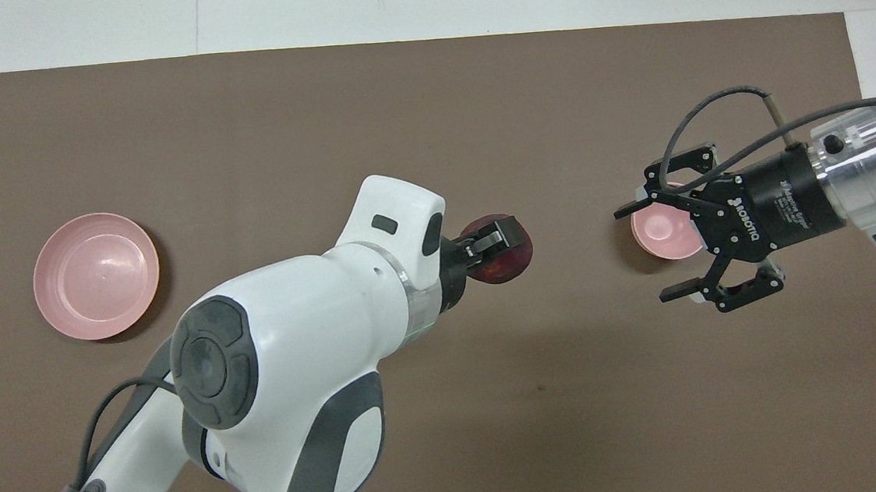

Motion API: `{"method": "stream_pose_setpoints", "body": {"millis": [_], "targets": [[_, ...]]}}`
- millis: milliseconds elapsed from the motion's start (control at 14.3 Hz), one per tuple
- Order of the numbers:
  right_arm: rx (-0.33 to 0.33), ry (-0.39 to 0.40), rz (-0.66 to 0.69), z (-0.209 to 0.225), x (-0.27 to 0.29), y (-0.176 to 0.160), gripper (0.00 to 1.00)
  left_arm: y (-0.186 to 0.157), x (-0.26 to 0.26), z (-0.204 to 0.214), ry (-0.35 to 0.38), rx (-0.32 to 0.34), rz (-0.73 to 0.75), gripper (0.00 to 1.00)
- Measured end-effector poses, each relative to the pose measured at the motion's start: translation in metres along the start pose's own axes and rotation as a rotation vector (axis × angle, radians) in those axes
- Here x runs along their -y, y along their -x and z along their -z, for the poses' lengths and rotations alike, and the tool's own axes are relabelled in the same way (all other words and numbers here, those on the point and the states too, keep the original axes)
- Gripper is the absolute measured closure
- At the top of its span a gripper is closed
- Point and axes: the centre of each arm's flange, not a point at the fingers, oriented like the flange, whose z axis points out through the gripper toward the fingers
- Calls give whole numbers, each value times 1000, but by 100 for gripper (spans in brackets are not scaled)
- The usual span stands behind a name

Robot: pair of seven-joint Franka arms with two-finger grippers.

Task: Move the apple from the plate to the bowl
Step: 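Carry the apple with the left gripper while the right gripper reaches toward it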

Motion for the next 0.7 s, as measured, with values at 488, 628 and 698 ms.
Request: {"method": "stream_pose_setpoints", "body": {"millis": [488, 628, 698], "targets": [[68, -117, -41, -29, 17, -10, 0, 38, -48, -3, 88, 20, 15, 32], [70, -120, -43, -28, 16, -11, 0, 38, -50, -2, 95, 16, 14, 32], [82, -122, -46, -30, 15, -12, 0, 37, -54, 0, 105, 13, 13, 32]]}}
